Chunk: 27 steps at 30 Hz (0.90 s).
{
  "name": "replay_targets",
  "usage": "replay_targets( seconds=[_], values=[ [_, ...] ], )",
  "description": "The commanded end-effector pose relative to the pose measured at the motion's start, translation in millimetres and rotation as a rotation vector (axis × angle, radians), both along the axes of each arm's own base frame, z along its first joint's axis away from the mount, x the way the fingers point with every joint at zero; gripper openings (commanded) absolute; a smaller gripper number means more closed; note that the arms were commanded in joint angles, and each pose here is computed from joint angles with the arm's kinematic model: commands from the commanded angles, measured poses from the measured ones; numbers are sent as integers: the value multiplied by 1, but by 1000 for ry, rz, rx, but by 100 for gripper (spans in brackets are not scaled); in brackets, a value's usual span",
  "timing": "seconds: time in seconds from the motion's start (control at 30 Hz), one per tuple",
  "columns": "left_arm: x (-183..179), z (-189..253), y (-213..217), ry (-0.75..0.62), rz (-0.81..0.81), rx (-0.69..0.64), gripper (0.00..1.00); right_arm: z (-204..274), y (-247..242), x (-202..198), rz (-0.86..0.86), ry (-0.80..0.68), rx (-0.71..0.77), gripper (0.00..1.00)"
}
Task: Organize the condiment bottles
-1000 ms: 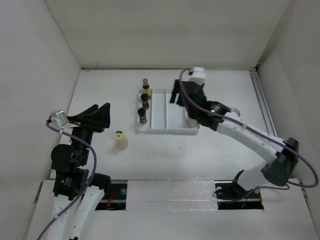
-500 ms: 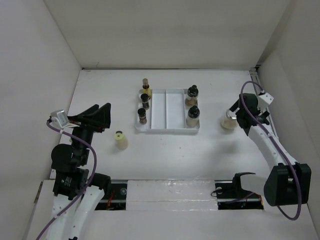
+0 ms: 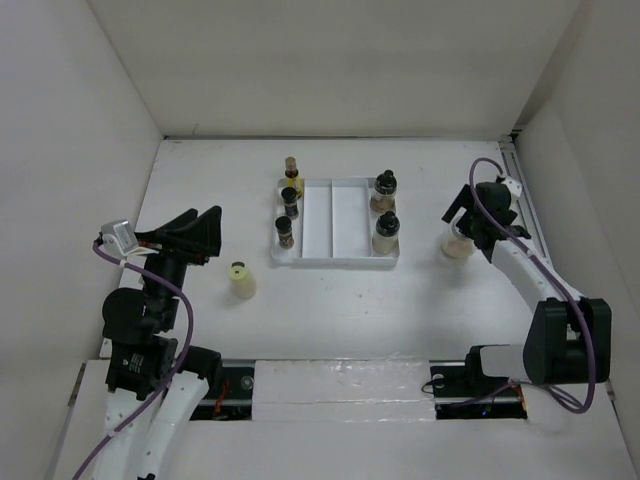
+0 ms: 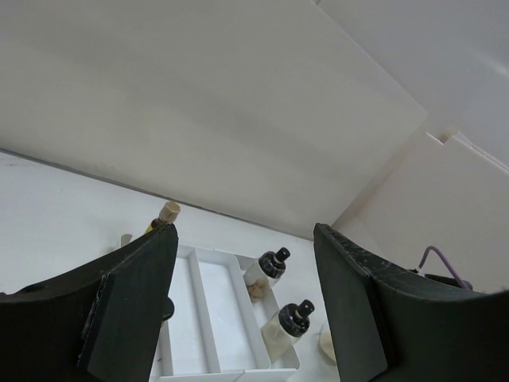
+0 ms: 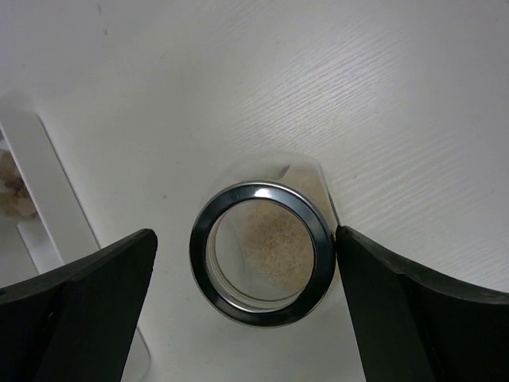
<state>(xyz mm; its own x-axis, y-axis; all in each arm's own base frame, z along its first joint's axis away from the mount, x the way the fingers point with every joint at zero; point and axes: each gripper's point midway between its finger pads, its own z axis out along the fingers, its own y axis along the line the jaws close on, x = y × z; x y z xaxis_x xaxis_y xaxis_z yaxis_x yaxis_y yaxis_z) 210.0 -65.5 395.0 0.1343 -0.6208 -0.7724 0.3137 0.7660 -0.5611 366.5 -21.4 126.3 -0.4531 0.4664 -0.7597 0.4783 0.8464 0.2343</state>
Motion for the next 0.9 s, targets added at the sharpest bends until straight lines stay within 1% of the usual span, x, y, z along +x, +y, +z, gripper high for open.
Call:
replay_targets(
  seconds=[0.0, 0.13, 0.17, 0.27, 0.3, 0.4, 0.43, 0.53, 0.7, 0.87],
  values=[
    [-4, 12, -2, -55, -11, 0, 65, 15, 9, 18, 63, -59, 17, 99],
    [-4, 12, -2, -55, -11, 0, 65, 6, 9, 19, 63, -35, 18, 99],
    [-4, 12, -2, -55, -11, 0, 65, 1, 13, 16, 72, -24, 18, 98],
    [-4, 12, -2, -55, -11, 0, 65, -6, 26, 11, 95, -3, 33, 85],
    [-4, 12, -2, -55, -11, 0, 65, -7, 27, 8, 95, -3, 24, 84],
    [-4, 12, -2, -55, -11, 0, 65, -3, 31, 3, 77, -13, 15, 84],
    [-4, 12, -2, -55, -11, 0, 65, 0, 34, 1, 84, -17, 9, 81],
    [-4, 12, -2, -55, -11, 0, 65, 4, 34, -1, 73, -15, 5, 81],
    [-4, 12, -2, -55, -11, 0, 65, 9, 40, 0, 91, 3, -11, 91],
    [-6, 14, -1, -63, -11, -2, 65, 2, 48, 0, 111, 30, -39, 91]
  ],
)
